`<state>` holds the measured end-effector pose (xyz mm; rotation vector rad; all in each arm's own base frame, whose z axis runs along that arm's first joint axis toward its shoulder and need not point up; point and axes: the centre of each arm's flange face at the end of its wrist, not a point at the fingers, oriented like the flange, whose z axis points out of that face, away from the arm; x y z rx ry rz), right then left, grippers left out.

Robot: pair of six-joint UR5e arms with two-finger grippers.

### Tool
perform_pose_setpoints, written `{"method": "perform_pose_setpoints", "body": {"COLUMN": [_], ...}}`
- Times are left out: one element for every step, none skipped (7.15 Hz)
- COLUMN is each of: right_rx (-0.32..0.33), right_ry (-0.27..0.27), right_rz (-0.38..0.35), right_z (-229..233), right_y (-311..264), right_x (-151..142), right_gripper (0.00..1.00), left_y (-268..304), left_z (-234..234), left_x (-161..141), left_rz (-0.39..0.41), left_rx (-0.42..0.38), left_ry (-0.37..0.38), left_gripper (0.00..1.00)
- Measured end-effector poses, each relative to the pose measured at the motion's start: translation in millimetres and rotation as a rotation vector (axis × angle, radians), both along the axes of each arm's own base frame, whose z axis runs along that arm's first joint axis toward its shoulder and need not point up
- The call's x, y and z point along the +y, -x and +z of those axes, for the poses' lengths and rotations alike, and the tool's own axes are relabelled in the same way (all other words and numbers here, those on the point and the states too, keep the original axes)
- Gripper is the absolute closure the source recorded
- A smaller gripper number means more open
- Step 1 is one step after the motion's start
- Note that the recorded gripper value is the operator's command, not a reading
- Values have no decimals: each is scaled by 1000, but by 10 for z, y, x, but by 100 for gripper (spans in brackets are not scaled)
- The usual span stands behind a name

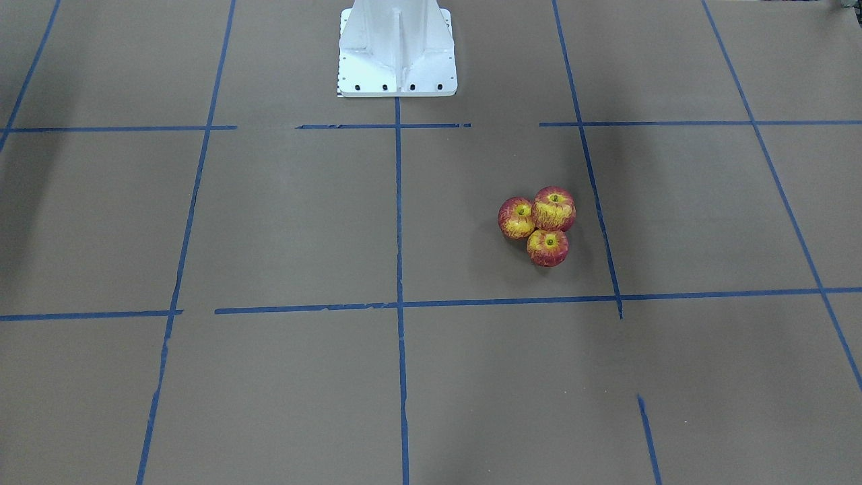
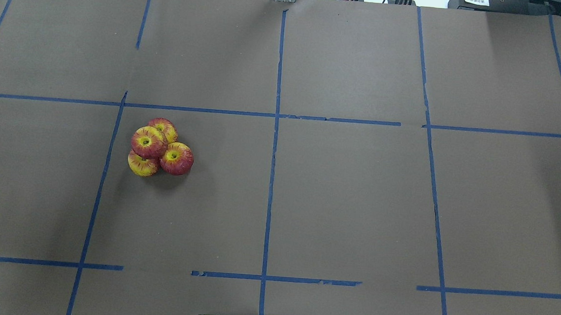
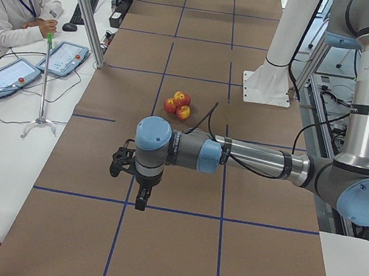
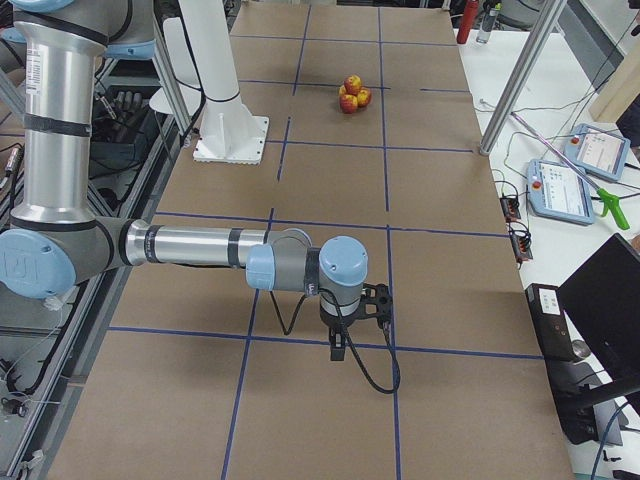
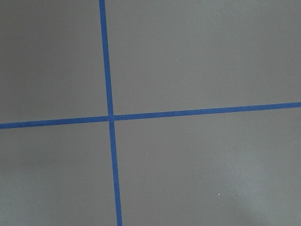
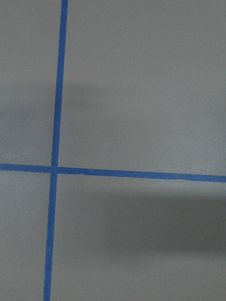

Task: Stack apples

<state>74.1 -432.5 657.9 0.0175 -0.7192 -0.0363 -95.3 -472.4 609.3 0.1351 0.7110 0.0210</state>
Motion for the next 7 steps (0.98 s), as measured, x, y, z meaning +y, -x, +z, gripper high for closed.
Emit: {"method": "perform_pose_setpoints", "body": {"right_rx": [0,0,0,0,0,0,0], "right_ry": [0,0,0,0,0,0,0], "right_rz": [0,0,0,0,0,0,0], "right_z": [0,0,0,0,0,0,0], "right_y": [0,0,0,0,0,0,0], "right_x": [0,0,0,0,0,0,0], "right_gripper": [0,0,0,0,0,0,0], "left_y": [1,1,2,1,0,0,0], "left_z": [-16,-40,-68,-101,-143,-167,-190], "left_x": [17,22,22,20,15,13,10], "left_rz": [-1,-1,-1,-1,-1,-2,-3], "left_rx": [0,1,1,1,1,1,1], "left_ry": [-2,-7,-13,-20,-30,-34,-39], "left_gripper": [0,0,0,0,0,0,0]}}
